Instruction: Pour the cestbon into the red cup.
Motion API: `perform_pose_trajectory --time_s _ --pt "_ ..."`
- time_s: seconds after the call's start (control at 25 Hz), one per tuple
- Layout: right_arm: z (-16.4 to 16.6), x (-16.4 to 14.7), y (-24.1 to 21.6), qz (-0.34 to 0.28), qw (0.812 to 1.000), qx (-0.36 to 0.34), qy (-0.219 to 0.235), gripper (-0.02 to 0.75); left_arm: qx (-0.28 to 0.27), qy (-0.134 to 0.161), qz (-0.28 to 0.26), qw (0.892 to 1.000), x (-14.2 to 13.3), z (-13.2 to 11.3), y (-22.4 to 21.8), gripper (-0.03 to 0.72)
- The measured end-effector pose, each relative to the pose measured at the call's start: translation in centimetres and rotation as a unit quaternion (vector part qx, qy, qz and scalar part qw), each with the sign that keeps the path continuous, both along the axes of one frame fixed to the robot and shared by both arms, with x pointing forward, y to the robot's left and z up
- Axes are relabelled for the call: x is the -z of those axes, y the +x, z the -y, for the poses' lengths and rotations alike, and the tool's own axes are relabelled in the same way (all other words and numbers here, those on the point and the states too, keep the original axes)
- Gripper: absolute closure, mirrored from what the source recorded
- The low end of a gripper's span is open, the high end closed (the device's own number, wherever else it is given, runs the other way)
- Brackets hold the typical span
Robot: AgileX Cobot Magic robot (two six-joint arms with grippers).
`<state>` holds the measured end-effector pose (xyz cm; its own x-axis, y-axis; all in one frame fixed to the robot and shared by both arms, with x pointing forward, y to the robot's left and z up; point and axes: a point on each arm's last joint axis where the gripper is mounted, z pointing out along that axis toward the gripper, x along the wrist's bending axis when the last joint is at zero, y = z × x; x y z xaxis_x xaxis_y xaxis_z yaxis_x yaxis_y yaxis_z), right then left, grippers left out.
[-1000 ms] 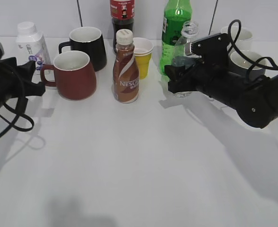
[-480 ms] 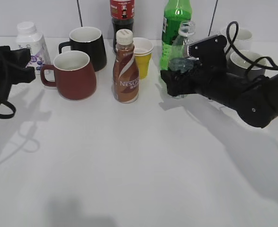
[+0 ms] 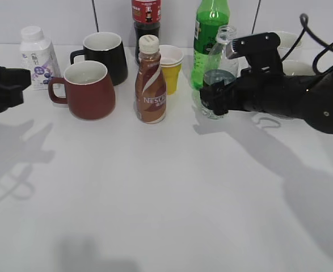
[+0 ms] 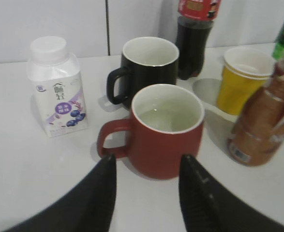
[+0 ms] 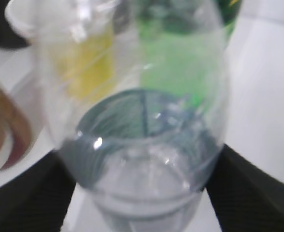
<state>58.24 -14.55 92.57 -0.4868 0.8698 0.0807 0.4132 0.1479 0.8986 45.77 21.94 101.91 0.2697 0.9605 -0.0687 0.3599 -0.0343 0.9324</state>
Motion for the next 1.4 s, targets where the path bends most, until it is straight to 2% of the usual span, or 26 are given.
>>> perform_pose_trajectory --time_s 0.16,0.32,0.48,0.72,0.96,1.12,1.2,1.28,1.4 --pt "0.2 -0.4 -0.5 -0.037 0.999 0.002 -0.009 0.134 0.016 -0.010 -0.014 1.000 -1.2 -0.2 -1.4 0.358" --pt "0.9 -0.8 -1.0 -0.078 0.996 0.026 -0.033 0.137 0.051 -0.013 -0.055 0.997 -2.8 0.0 -2.8 0.358" --pt "1.8 -1.4 -1.8 -0.122 0.988 0.055 -0.072 0.146 0.092 -0.005 -0.112 0.989 -4.4 0.4 -4.0 0.358" --pt "1.3 -3.0 -3.9 -0.160 0.977 0.059 -0.126 0.158 0.146 0.041 -0.194 0.969 -6.0 0.4 -5.8 0.358" --pt "-0.3 -4.3 -7.3 -0.203 0.957 0.033 -0.203 0.188 0.175 0.081 -0.248 0.949 -6.6 -0.5 -8.5 0.358" --pt "-0.5 -5.7 -9.8 -0.252 0.942 0.000 -0.224 0.217 0.188 0.110 -0.262 0.940 -7.4 -1.9 -11.7 0.357" --pt "-0.6 -7.1 -10.8 -0.253 0.945 -0.022 -0.205 0.235 0.179 0.124 -0.264 0.939 -7.6 -2.8 -12.9 0.356" --pt "-0.4 -8.9 -11.5 -0.226 0.954 -0.041 -0.194 0.244 0.146 0.136 -0.265 0.943 -7.8 -3.8 -14.0 0.356" --pt "0.8 -11.7 -12.3 -0.164 0.963 -0.040 -0.211 0.248 0.084 0.137 -0.240 0.957 -8.3 -5.5 -15.5 0.356"
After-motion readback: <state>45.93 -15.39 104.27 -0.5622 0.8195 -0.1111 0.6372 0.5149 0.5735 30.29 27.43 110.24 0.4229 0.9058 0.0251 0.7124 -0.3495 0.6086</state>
